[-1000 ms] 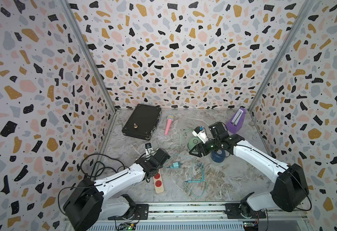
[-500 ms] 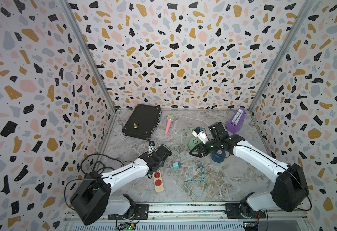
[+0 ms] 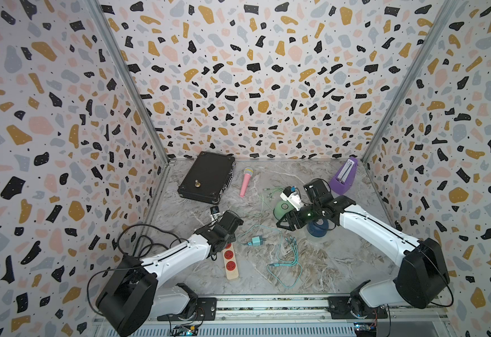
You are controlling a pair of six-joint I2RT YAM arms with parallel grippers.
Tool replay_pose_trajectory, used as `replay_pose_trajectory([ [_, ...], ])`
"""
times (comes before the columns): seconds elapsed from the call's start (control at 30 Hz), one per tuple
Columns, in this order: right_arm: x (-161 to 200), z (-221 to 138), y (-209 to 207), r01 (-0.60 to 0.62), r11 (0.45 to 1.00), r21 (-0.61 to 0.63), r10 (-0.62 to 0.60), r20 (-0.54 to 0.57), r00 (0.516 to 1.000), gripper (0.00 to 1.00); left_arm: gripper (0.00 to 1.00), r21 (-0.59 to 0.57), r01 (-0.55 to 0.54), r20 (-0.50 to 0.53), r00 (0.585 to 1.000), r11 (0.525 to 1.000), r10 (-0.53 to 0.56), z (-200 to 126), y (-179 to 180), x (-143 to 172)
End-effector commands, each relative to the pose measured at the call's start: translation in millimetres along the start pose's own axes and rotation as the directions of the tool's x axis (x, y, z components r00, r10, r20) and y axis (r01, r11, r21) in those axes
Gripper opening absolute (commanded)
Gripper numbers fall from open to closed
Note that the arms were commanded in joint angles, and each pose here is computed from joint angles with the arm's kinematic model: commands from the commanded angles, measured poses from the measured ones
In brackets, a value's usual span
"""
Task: Charge the cordless meat grinders
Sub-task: Insert the plug into the socket.
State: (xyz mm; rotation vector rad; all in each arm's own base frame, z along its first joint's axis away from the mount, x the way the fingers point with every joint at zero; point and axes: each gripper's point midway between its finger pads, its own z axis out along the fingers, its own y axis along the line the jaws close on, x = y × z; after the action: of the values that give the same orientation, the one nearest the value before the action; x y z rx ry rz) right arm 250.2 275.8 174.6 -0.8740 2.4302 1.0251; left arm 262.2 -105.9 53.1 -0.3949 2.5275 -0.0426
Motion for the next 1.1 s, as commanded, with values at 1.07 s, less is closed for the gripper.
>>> replay_pose_trajectory([
  [1.07, -4.4, -4.6, 11.7, 0.005, 0.999, -0.04, -0.005, 0.004, 1.0, 0.71, 0.0, -0.117, -0.155, -0.513, 0.855, 0.981, 0.074, 16.0, 38.1, 101.9],
])
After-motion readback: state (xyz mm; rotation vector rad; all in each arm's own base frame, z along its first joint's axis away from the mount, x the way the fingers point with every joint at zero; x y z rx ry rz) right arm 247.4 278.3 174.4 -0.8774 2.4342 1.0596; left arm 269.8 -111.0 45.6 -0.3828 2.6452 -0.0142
